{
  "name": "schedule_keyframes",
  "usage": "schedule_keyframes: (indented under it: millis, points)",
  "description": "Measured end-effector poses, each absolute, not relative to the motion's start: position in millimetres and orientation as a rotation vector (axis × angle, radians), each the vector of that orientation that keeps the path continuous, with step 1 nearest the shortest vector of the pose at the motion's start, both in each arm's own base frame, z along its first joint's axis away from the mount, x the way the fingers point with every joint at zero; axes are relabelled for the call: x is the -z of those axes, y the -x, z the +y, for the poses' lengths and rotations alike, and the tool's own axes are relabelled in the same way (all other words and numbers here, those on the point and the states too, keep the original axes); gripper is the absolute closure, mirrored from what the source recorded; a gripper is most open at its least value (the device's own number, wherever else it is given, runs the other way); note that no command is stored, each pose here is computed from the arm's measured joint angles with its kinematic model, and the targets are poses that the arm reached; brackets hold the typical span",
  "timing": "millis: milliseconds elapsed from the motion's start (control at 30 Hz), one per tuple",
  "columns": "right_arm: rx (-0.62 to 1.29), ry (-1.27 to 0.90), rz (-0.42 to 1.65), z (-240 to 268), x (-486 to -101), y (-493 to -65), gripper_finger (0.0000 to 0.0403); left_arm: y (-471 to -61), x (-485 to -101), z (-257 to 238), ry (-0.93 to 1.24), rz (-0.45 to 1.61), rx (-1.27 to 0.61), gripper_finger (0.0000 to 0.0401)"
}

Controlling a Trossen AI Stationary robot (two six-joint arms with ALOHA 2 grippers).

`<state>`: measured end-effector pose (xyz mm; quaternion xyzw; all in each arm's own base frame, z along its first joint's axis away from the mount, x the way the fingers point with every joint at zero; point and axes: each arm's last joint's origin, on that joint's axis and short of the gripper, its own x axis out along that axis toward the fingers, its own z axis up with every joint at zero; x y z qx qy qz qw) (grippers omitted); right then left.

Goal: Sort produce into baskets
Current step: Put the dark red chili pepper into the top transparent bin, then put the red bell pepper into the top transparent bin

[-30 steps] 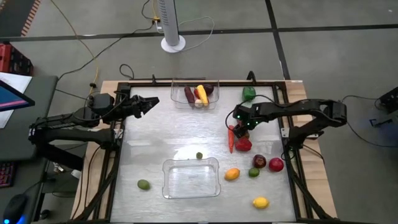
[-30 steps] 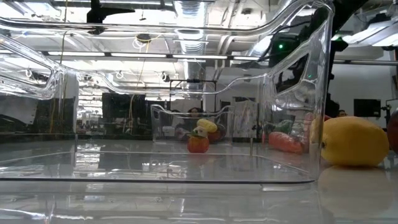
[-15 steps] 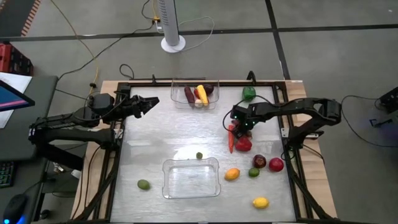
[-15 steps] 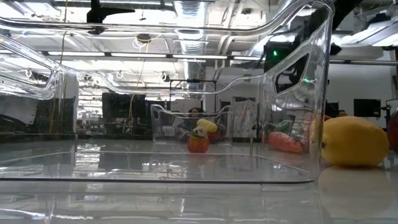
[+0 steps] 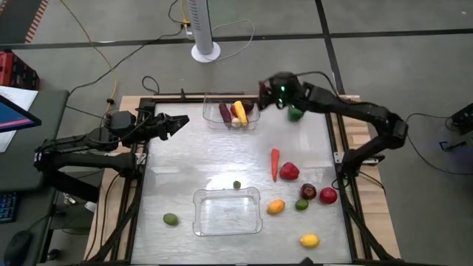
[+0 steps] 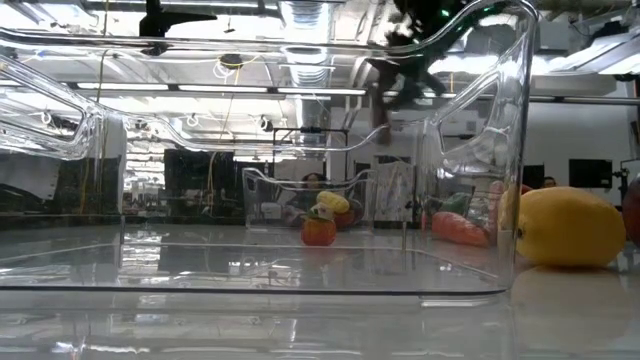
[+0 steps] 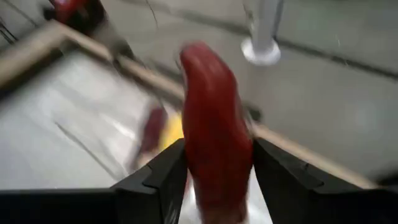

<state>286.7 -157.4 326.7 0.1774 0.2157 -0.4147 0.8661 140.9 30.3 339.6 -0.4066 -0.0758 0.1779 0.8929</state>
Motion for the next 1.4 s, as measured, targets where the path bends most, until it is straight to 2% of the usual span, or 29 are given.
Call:
schedule_keyframes:
  millis: [167, 367, 467, 733, 967, 1200, 1400]
  points:
    - [0.861, -0.358, 0.342, -179, -351, -315, 0.0204, -141, -340, 30, 0.842, -0.158, -0.368, 0.0150]
    - [0.675, -0.389, 0.399, -189, -354, -346, 0.0204, -141, -340, 30, 0.846, -0.151, -0.350, 0.0150]
    - [0.595, -0.423, 0.519, -182, -346, -352, 0.0195, -141, -340, 29, 0.851, -0.140, -0.321, 0.0150]
    - [0.466, -0.371, 1.057, -132, -329, -322, 0.0164, -142, -340, 27, 0.884, -0.112, -0.258, 0.0150]
    - [0.468, -0.396, 1.140, -89, -300, -308, 0.0137, -141, -337, 28, 0.870, -0.106, -0.311, 0.0150]
    - [0.535, -0.565, 1.153, -66, -244, -276, 0.0101, -141, -335, 28, 0.857, -0.087, -0.324, 0.0150]
    - [0.471, -0.719, 1.180, -49, -224, -262, 0.0052, -141, -334, 28, 0.853, -0.074, -0.329, 0.0150]
